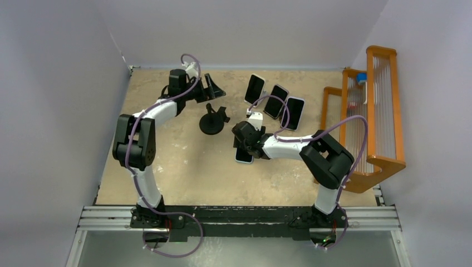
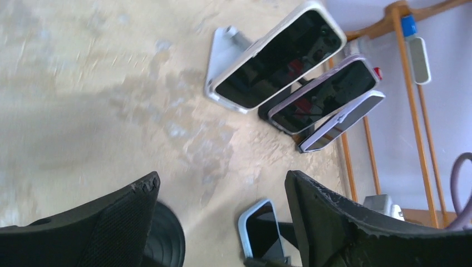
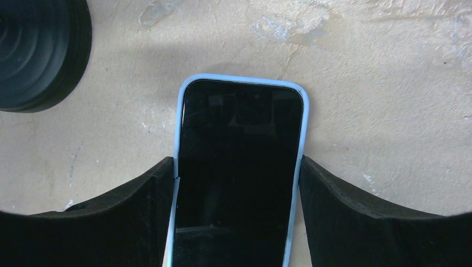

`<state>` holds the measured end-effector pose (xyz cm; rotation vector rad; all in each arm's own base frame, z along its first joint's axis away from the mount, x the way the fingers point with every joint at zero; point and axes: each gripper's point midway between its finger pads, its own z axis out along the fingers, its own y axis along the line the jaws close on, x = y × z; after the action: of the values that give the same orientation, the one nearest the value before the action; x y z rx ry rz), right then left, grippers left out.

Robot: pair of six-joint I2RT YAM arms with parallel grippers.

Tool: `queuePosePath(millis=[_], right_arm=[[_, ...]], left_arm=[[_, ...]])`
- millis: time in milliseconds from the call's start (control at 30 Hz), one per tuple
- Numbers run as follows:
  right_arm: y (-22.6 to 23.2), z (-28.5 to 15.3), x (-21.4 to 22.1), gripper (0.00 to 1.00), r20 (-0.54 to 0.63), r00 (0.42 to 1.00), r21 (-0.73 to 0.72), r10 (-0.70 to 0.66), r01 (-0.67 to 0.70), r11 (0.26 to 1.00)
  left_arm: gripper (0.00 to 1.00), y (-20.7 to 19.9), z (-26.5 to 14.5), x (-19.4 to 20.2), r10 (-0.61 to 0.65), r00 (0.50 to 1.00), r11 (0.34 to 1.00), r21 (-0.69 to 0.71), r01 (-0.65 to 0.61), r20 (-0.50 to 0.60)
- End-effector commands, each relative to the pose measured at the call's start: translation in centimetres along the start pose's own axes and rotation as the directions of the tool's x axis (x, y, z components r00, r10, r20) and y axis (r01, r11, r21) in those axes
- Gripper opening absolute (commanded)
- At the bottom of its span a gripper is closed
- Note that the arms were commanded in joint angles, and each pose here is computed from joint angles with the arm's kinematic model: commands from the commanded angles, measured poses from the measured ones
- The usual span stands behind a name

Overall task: Place the phone on the phone stand
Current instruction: Move the phone to the center of the board.

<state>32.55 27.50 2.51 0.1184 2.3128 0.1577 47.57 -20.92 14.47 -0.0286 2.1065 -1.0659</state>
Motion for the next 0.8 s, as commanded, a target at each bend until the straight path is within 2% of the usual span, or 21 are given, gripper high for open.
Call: queuePosePath(millis=[0,67,200,267,333,433,567,667,767], right_arm=[[2.0,-0.2,-1.5,0.49,0.016,0.997,-0.032,0.075,-0.075,0.997],[2.0,-0.3,-1.5,0.50,0.015,0.997,-0.033,0.070,-0.069,0.997],[1.8,-0.4,-1.2,0.50,0.008,0.998,-0.033,0.056,-0.056,0.998],[1.7,-0.4,-1.2,0.50,0.011,0.999,-0.035,0.049,-0.049,0.998],[1.7,-0.5,-1.2,0.51,0.013,0.999,-0.041,0.044,-0.043,0.998],[1.7,-0.3,-1.0,0.52,0.014,0.999,-0.048,0.029,-0.029,0.998],[1.6,-0.2,-0.3,0.52,-0.001,1.000,-0.062,0.013,-0.013,0.998],[1.5,-0.3,-0.1,0.52,-0.002,1.000,-0.067,0.004,-0.004,0.998],[1.1,-0.3,0.2,0.52,-0.004,1.000,-0.066,-0.005,0.005,0.998]], left_arm=[[0.79,-2.0,0.9,-1.4,0.202,0.978,0.969,0.159,-0.192,-0.051],[0.74,-2.3,1.2,-1.0,0.229,0.969,0.957,0.201,-0.208,-0.088],[0.70,-2.0,1.1,-0.6,0.233,0.965,0.958,0.200,-0.206,-0.124],[0.73,-0.8,0.6,-0.8,0.213,0.969,0.975,0.094,-0.203,-0.122],[0.81,1.1,-0.6,-2.4,0.207,0.977,0.975,-0.073,-0.211,-0.057],[0.84,3.4,-4.3,-5.2,0.162,0.983,0.958,-0.252,-0.138,0.081],[0.84,4.1,-10.8,-8.0,0.169,0.927,0.945,-0.322,-0.056,0.334],[0.84,4.0,-14.0,-7.3,0.182,0.900,0.929,-0.368,-0.027,0.395],[0.84,2.6,-16.3,-4.8,0.187,0.879,0.939,-0.342,-0.029,0.439]])
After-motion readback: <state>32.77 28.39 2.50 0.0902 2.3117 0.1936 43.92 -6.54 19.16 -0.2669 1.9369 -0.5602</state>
